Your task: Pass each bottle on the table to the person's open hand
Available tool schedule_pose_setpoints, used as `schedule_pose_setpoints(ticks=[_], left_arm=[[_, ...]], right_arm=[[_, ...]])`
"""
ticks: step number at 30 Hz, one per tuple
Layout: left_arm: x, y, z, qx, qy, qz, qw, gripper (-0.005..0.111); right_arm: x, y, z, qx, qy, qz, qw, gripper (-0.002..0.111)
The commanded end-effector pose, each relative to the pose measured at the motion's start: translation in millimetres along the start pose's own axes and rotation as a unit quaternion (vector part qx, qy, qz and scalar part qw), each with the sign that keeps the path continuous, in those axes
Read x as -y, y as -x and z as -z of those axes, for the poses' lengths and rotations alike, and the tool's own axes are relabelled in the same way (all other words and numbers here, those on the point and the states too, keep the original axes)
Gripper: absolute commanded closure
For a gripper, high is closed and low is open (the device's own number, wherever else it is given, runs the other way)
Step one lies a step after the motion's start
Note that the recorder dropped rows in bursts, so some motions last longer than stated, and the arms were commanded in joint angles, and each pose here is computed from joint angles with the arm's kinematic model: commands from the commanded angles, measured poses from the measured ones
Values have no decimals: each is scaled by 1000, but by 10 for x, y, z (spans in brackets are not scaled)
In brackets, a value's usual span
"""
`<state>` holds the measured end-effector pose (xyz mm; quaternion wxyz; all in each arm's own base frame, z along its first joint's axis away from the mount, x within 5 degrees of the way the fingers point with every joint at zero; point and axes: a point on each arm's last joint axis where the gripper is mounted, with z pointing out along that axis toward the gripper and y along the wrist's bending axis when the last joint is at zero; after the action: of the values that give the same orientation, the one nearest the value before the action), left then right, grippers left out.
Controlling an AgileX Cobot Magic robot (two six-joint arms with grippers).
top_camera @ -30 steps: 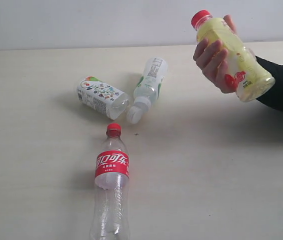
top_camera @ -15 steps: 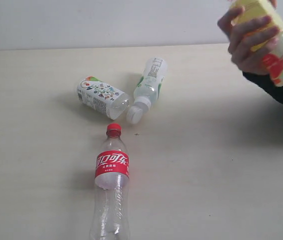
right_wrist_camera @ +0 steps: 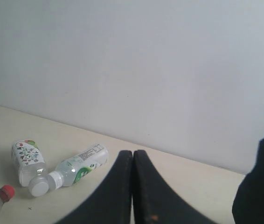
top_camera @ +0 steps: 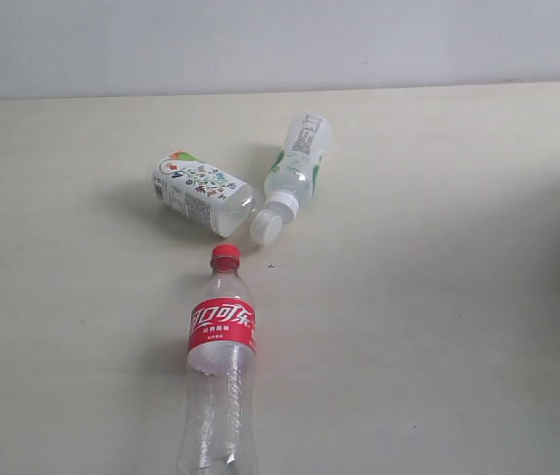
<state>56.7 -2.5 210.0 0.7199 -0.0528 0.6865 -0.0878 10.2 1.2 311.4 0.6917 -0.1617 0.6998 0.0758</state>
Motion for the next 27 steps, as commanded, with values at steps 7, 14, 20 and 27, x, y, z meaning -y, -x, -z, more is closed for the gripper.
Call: schedule_pose_setpoints(ticks=[7, 14, 20, 27], left_arm=[[4, 6, 4, 3, -3, 1, 1000, 107], [4, 6, 4, 3, -3, 1, 1000, 107], [4, 6, 4, 3, -3, 1, 1000, 107], [4, 6, 4, 3, -3, 1, 1000, 107]], right_arm=[[6, -21, -6, 2, -7, 8, 1000, 108], [4, -17, -6, 4, -6, 6, 1000, 108], [3, -16, -7, 6, 5, 8, 1000, 108], [38, -64, -17, -12, 6, 47, 999, 108]])
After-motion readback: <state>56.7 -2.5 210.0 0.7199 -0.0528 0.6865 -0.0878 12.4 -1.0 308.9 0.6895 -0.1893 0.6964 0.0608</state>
